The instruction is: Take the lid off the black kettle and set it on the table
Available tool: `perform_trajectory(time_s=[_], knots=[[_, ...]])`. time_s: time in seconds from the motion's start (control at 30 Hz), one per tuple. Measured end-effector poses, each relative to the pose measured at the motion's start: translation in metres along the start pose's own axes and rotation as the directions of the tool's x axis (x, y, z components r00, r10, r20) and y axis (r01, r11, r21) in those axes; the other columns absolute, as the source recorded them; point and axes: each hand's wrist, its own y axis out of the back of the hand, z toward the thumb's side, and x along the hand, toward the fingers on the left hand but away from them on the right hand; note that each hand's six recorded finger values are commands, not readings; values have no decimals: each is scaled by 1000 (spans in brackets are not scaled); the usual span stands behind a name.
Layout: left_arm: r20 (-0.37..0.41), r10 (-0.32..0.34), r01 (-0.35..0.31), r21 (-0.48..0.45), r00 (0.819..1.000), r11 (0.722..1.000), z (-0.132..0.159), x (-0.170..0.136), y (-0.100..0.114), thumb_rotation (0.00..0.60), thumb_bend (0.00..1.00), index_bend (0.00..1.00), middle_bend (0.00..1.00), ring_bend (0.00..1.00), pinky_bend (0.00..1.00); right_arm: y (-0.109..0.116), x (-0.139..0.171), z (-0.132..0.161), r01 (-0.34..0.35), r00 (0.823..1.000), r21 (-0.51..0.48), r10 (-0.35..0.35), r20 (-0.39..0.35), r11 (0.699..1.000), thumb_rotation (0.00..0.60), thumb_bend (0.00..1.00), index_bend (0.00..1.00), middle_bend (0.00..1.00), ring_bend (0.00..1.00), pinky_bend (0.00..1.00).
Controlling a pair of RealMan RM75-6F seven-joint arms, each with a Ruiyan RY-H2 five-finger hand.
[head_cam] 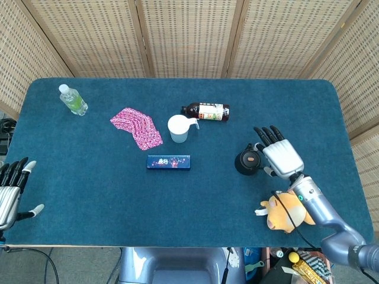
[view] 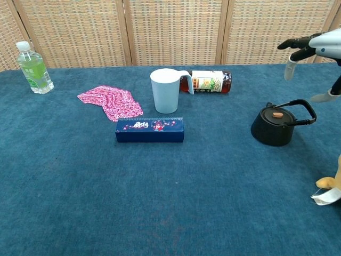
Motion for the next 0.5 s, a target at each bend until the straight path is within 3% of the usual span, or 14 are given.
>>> perform_trajectory(time_s=[0.3, 0.5], knots=[[-9, -10, 10, -7, 1000, 1000, -4, 2, -1, 600, 70, 0, 0, 0, 0, -27, -32, 12, -118, 981, -213, 147, 129, 970, 600, 538, 417, 0, 0, 0], [-9, -16, 15, -9, 1000, 1000, -5, 3, -2, 600, 70, 0, 0, 0, 0, -34, -43, 29, -135, 977, -224, 168, 135, 965, 600, 541, 426, 0, 0, 0]])
